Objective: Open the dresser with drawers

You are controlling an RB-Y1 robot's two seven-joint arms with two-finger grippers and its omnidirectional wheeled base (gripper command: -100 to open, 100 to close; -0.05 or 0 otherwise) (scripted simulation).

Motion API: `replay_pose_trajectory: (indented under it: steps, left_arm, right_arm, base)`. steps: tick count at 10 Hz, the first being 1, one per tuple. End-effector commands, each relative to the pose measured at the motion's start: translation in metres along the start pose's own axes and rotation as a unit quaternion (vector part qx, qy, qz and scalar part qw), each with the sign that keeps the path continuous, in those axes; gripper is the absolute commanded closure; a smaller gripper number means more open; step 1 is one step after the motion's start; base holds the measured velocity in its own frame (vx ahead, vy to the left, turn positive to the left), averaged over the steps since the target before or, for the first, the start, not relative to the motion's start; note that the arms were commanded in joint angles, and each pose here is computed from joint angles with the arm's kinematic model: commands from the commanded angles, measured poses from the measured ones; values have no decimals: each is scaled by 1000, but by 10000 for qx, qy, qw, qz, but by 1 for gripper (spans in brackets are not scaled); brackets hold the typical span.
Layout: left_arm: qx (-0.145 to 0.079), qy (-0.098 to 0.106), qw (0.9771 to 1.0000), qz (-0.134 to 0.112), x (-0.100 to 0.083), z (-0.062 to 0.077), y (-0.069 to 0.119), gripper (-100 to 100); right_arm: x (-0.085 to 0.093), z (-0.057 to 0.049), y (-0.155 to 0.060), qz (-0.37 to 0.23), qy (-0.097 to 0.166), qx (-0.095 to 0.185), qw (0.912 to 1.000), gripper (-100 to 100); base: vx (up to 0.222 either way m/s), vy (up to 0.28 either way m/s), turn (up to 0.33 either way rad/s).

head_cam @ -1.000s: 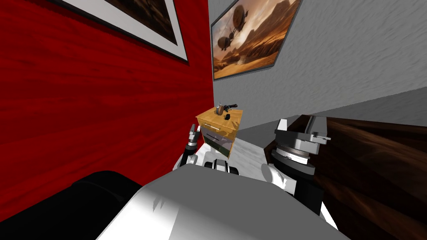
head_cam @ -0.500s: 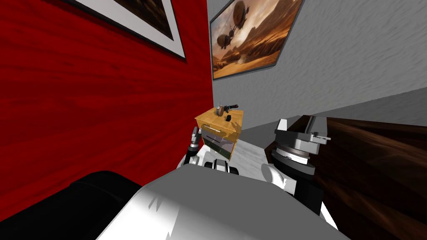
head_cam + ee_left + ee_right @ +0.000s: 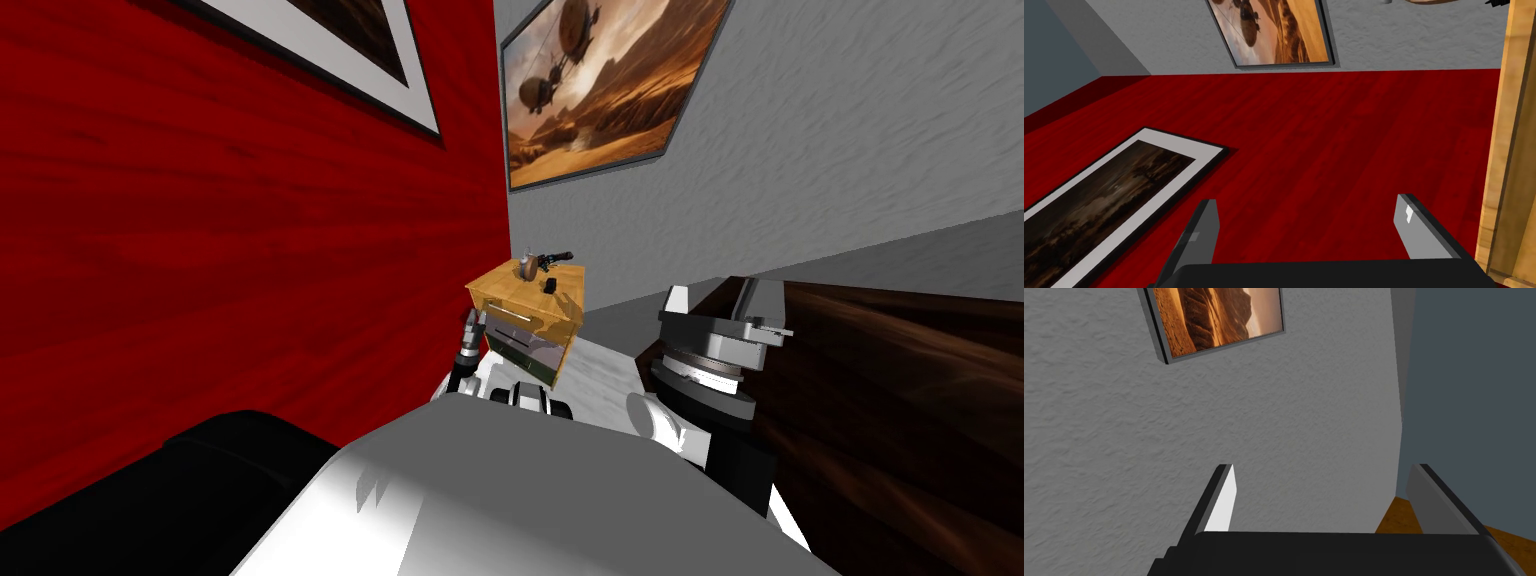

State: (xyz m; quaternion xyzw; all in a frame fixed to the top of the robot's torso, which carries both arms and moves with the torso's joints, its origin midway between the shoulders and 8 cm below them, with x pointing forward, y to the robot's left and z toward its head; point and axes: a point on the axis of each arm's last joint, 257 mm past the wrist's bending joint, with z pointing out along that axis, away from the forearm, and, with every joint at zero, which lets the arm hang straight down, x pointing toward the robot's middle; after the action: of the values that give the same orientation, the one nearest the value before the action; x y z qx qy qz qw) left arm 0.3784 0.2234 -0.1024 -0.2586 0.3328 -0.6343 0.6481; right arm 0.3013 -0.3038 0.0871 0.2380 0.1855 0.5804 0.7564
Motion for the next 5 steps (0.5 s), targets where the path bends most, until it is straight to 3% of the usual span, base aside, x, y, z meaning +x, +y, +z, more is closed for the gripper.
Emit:
replay_pose_trajectory:
  steps: [1,2,5]
  left_arm:
    - [-46,21,10000,18,5,-10,13,-100]
    - [-5,34,10000,24,9,-13,16,-100]
    - [-186,59,9998,41,12,-26,35,-100]
  right_arm:
    - [0,0,0,0,0,0,10000,0]
    - [0,0,0,0,0,0,10000,0]
    - [0,0,0,0,0,0,10000,0]
  base:
    - [67,49,-54]
    - [85,69,-77]
    - [67,57,-40]
